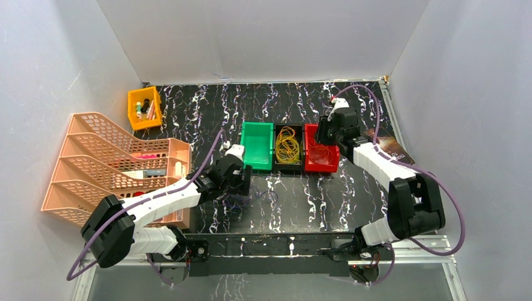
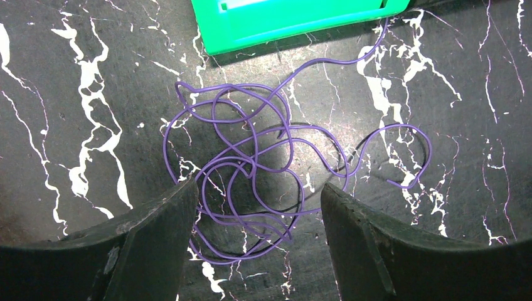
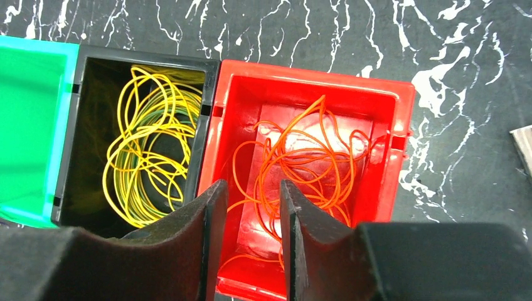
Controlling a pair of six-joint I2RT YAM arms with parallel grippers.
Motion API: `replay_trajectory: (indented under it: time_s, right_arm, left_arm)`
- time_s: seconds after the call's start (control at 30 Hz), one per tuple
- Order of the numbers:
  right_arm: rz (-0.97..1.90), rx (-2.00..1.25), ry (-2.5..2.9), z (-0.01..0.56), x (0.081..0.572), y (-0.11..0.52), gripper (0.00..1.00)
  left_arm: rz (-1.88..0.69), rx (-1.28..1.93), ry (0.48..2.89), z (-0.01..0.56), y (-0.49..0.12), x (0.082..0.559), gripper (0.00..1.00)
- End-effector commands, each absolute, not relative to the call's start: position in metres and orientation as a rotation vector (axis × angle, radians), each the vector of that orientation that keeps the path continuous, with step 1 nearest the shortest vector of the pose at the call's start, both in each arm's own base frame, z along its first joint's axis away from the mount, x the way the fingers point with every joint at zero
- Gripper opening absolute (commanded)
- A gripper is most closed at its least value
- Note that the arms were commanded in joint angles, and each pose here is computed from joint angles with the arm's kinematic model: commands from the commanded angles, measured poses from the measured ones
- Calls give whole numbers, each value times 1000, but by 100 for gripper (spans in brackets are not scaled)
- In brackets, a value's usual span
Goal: Untangle the cables
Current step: Place the cable in the bin.
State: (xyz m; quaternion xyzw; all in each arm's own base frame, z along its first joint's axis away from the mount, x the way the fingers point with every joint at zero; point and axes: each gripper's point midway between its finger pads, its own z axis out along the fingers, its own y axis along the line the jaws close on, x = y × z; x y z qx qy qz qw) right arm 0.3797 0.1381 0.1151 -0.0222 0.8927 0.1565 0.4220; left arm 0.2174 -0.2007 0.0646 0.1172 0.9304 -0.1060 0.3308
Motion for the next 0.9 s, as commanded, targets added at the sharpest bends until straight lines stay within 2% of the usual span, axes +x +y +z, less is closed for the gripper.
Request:
replay_trajectory:
  time_s: [0.0,0.4,0.87]
  right_arm:
    - [351,-57,2131,160,387,130,45]
    - [311,-69,2105,180,372,120,46]
    - [369,1,2114,149,415,138,48]
  left_arm:
    - [-284,312,2419,70,-203,219,70]
    - [-291,303,2417,67,-201,216,70]
    - [-292,297,2415,68,-199,214,70]
